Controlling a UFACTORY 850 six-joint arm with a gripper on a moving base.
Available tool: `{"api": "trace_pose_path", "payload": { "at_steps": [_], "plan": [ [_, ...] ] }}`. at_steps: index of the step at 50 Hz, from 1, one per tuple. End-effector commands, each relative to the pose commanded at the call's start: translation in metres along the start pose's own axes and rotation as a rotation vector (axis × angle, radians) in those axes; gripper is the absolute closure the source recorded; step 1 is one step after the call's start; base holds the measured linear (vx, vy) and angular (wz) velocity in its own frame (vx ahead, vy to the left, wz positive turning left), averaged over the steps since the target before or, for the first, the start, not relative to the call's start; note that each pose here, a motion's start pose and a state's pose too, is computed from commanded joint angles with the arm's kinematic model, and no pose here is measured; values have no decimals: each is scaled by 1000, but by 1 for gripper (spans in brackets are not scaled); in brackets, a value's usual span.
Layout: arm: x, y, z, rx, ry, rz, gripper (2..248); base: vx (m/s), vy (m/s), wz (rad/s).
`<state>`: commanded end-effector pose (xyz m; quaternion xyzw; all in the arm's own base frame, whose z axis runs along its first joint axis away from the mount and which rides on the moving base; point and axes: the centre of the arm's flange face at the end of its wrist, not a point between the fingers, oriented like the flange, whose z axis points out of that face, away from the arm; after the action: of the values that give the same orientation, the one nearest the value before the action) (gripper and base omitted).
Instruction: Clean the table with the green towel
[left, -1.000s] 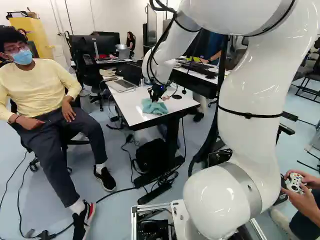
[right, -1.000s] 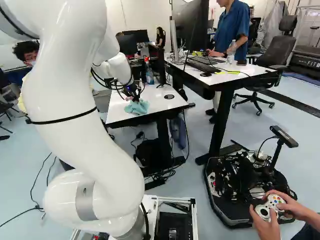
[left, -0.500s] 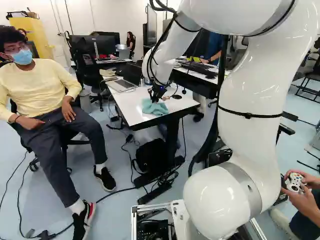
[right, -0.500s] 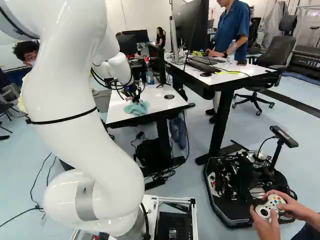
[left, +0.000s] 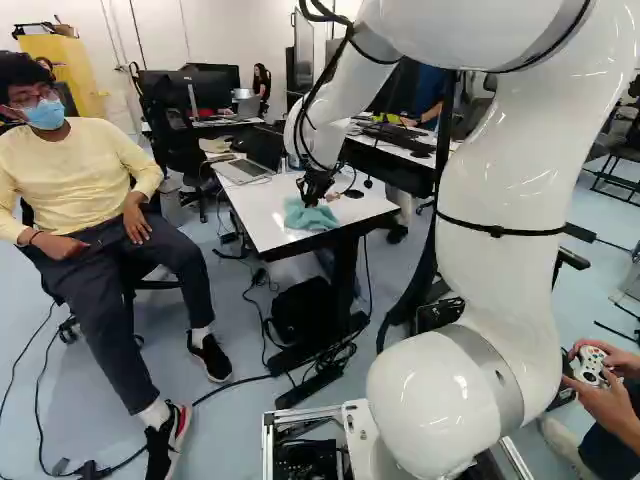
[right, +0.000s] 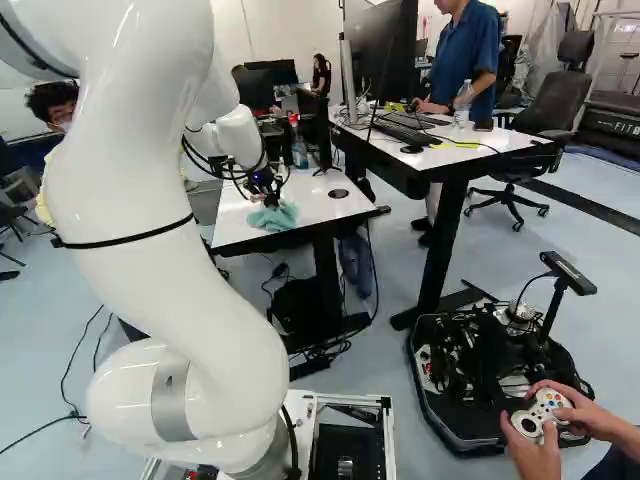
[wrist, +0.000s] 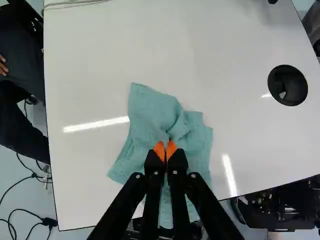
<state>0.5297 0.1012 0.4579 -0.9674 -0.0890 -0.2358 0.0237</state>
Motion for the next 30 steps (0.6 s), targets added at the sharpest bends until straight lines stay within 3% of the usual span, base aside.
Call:
{"api": "trace_pose_path", "payload": {
  "at_steps": [30],
  "plan": [
    [-4,0,0,0,-45,0,224,0,0,0]
  ]
}}
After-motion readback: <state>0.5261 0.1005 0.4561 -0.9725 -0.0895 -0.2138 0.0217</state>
